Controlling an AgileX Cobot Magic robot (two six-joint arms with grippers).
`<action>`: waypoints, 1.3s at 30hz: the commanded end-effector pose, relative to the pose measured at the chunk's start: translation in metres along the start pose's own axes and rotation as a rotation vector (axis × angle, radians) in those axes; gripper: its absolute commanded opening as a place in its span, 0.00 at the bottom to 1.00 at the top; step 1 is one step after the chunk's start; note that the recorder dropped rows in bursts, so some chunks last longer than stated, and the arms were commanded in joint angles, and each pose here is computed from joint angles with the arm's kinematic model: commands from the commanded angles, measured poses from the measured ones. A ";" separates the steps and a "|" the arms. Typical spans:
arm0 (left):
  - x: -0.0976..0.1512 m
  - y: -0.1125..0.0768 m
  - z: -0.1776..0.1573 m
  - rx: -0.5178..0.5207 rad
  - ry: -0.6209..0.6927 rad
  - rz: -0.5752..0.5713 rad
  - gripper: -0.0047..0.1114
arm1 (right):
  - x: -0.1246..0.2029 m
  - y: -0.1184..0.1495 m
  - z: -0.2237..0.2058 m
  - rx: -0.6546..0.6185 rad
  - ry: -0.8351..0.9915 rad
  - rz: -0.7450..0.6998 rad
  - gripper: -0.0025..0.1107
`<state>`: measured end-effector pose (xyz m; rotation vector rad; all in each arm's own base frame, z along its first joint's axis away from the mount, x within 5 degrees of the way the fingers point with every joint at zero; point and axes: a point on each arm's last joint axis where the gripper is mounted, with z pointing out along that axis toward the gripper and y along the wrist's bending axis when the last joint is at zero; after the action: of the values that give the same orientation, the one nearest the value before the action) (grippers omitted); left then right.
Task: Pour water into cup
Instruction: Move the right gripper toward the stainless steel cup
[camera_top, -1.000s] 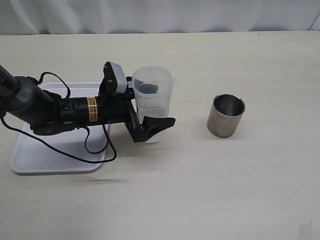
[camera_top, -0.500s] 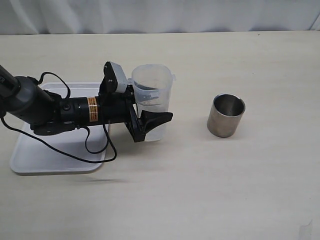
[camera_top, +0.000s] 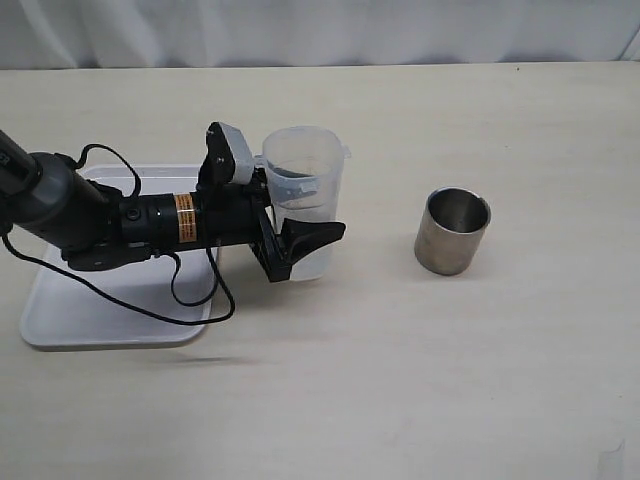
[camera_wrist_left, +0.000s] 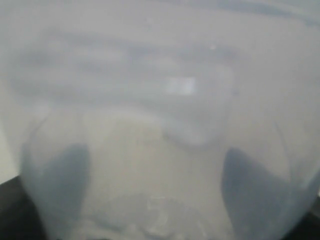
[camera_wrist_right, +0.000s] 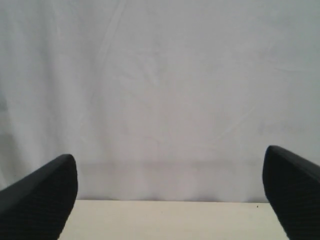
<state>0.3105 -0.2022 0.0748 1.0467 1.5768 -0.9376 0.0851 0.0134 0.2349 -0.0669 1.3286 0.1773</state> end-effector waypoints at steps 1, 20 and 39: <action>-0.001 0.002 0.001 -0.015 -0.003 -0.002 0.04 | 0.014 0.002 0.016 -0.043 0.081 -0.031 0.85; -0.001 0.002 0.001 -0.014 -0.003 -0.002 0.04 | 0.112 0.017 0.100 -0.359 0.538 -0.099 0.85; -0.001 0.002 0.001 -0.015 -0.003 -0.003 0.04 | 0.160 0.015 0.126 -0.392 0.625 -0.056 0.85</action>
<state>0.3109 -0.2020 0.0748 1.0423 1.5797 -0.9349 0.2391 0.0610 0.1110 -0.5116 1.9061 0.3939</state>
